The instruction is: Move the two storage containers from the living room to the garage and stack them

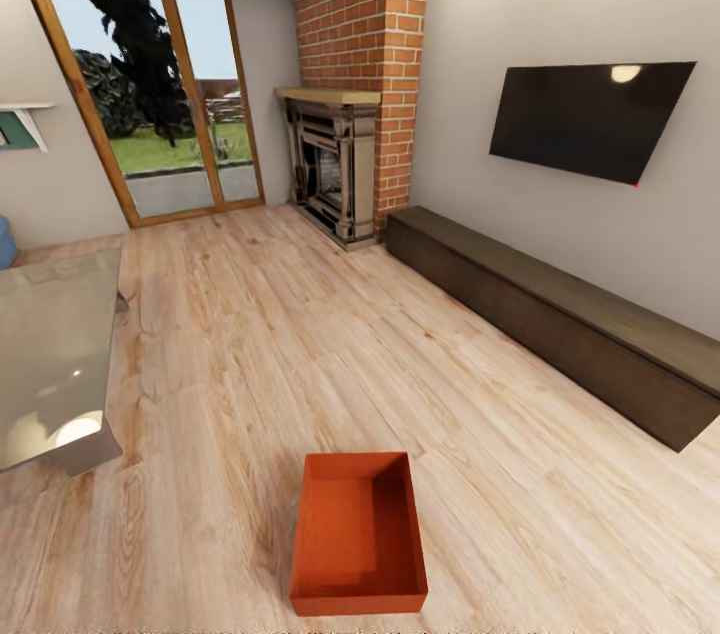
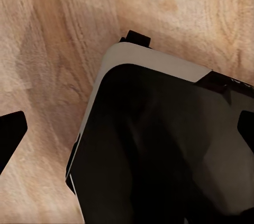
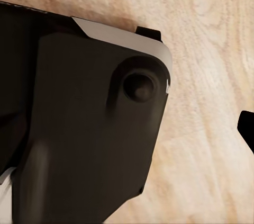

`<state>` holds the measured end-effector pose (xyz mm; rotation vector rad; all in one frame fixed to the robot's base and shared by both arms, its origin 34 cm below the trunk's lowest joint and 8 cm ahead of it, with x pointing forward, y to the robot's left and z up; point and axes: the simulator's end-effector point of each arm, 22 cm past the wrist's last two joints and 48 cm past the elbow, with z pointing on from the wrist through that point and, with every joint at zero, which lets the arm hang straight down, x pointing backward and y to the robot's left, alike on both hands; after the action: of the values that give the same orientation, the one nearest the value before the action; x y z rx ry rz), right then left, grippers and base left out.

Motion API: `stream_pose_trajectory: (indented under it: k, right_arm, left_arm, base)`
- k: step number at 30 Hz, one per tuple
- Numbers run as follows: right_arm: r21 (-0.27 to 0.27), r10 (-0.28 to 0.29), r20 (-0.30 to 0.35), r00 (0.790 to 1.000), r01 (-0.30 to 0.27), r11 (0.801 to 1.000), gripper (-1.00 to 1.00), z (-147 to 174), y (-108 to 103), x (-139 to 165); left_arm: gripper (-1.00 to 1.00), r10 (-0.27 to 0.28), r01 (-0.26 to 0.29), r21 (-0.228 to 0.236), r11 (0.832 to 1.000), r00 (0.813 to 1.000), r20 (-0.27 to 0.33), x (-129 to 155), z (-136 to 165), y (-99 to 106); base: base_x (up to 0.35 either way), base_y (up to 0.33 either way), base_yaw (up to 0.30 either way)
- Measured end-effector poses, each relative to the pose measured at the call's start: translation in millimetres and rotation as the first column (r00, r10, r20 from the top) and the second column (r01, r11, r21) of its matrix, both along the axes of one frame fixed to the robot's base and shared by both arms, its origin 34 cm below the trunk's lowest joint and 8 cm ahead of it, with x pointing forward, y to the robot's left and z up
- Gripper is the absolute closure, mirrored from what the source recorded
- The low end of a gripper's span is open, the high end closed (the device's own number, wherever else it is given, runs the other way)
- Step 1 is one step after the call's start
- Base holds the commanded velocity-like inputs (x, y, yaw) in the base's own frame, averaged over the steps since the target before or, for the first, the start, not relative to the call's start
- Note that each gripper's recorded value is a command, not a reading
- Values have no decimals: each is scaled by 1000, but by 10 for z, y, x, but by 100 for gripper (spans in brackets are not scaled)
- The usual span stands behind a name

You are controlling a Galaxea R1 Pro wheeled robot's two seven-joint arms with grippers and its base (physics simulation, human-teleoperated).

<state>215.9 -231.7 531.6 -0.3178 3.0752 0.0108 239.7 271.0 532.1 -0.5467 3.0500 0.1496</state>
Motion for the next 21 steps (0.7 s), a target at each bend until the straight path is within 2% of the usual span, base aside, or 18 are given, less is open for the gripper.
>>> stream_pose_trajectory:
  k: [21]
  right_arm:
    - [-1,1,-34,999,-1,1000,-100,-24,-13,-139]
  left_arm:
    - [-100,0,0,0,1000,999,-33,-130,-32,0]
  base:
    - [0,0,135]
